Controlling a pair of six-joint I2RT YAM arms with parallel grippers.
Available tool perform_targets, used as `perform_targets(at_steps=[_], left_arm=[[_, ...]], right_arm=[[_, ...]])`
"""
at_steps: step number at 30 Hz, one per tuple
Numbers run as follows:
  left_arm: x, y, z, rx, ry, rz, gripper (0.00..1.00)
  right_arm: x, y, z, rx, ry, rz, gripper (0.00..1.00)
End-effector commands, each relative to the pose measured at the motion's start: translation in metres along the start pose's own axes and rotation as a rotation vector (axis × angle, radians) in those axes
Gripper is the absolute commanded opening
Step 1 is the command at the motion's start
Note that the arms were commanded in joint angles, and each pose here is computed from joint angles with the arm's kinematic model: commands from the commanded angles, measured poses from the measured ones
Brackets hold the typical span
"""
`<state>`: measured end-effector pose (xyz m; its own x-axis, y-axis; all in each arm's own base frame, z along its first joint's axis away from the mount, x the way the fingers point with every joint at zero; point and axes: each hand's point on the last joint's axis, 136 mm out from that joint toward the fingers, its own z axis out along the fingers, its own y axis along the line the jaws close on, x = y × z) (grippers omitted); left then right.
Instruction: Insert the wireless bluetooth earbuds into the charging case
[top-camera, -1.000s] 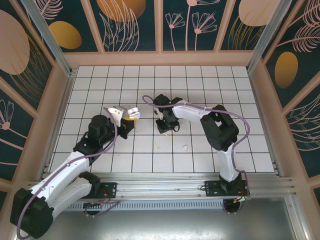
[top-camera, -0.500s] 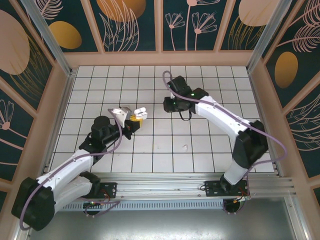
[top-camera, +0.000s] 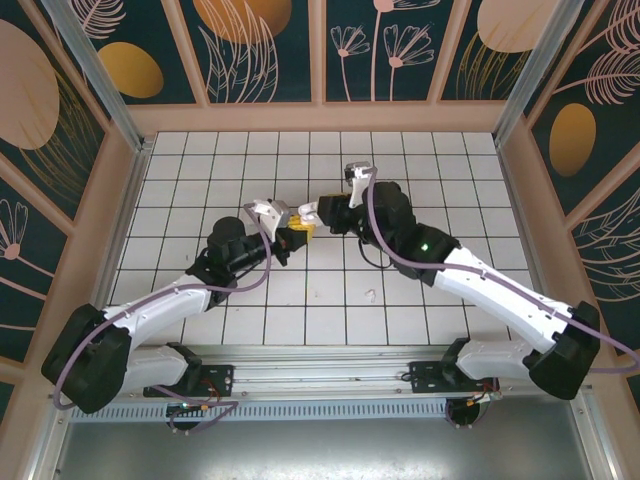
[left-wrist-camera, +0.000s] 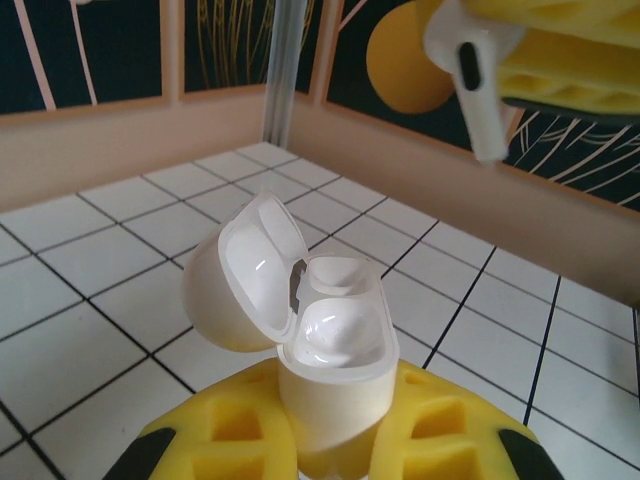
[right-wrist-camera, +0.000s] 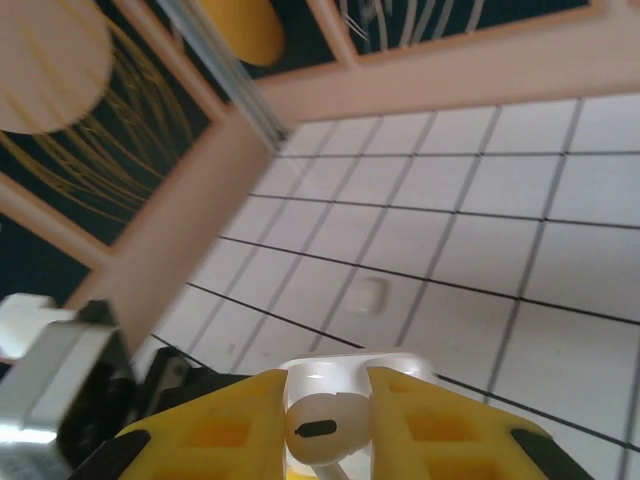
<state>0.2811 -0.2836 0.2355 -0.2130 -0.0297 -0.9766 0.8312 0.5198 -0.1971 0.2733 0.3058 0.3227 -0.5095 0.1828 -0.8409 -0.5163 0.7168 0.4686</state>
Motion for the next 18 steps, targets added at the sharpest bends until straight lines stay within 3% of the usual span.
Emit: perform_targets(at_steps=[1,7,18], left_arm=[[-0.035,-0.008,0.002,0.016,-0.119,0.043,0.00],[-0.041,-0.010,-0.005,-0.011,-0.154,0.036,0.00],[-0.040,-0.005,-0.009,-0.050,-0.164,0.038,0.00]], right_arm=[[-0.027,0.018,-0.008,-0.092,-0.180,0.038,0.24],[-0.024,0.020,-0.005,-0.139,-0.235,0.094,0.24],[-0.012,0.023,0.013,-0.185,-0.221,0.192,0.24]])
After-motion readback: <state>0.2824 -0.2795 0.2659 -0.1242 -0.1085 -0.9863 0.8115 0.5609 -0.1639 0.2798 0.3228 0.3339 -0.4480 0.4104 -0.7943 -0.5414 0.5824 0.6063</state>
